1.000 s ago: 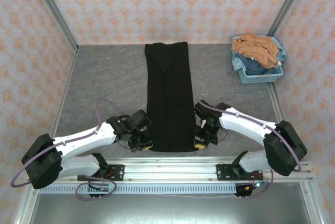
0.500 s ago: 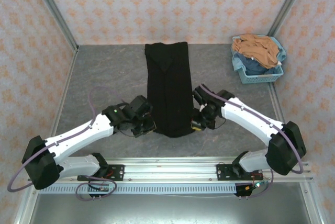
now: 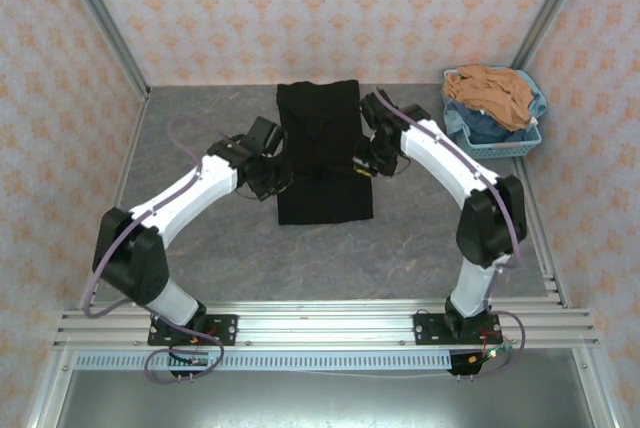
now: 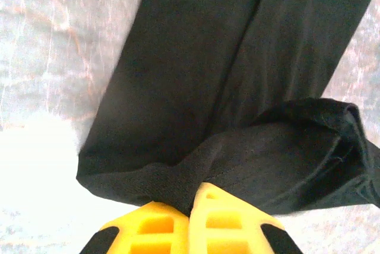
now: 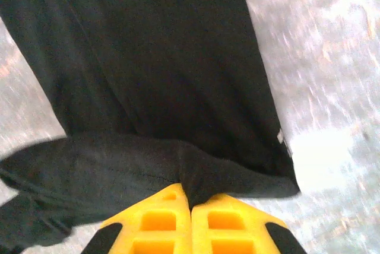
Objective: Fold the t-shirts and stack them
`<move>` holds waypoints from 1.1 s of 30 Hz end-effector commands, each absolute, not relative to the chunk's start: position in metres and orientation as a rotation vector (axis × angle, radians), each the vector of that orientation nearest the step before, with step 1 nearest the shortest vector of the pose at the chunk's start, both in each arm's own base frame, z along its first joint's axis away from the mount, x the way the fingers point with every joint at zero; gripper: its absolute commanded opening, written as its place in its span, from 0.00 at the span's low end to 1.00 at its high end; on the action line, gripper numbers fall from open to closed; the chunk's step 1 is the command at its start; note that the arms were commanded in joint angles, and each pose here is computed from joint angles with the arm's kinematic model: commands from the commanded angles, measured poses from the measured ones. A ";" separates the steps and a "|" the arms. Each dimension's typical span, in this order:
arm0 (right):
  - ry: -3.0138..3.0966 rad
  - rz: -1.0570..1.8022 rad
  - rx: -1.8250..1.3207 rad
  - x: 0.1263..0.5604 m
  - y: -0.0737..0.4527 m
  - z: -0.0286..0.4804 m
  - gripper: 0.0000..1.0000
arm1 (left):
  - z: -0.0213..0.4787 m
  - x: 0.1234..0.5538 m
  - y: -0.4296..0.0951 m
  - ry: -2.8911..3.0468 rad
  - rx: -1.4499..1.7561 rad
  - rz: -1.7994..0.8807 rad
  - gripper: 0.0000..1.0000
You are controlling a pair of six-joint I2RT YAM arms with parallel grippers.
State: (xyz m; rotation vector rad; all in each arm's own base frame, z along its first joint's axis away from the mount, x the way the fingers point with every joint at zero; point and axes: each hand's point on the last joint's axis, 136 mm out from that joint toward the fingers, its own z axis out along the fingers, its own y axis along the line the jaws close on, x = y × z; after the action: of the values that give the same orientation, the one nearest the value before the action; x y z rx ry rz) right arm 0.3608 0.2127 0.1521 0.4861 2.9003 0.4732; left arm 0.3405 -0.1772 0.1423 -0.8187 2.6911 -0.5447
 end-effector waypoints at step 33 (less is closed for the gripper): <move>2.861 0.392 0.617 0.498 0.194 0.103 0.46 | 0.112 0.524 -0.156 2.682 -0.710 -0.562 0.47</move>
State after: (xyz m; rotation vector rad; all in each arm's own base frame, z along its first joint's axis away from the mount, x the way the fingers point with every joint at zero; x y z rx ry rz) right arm 0.4917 0.2059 0.0842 0.6253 2.8949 0.4152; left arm 0.5196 -0.1613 0.0833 -0.7446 2.7186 -0.5417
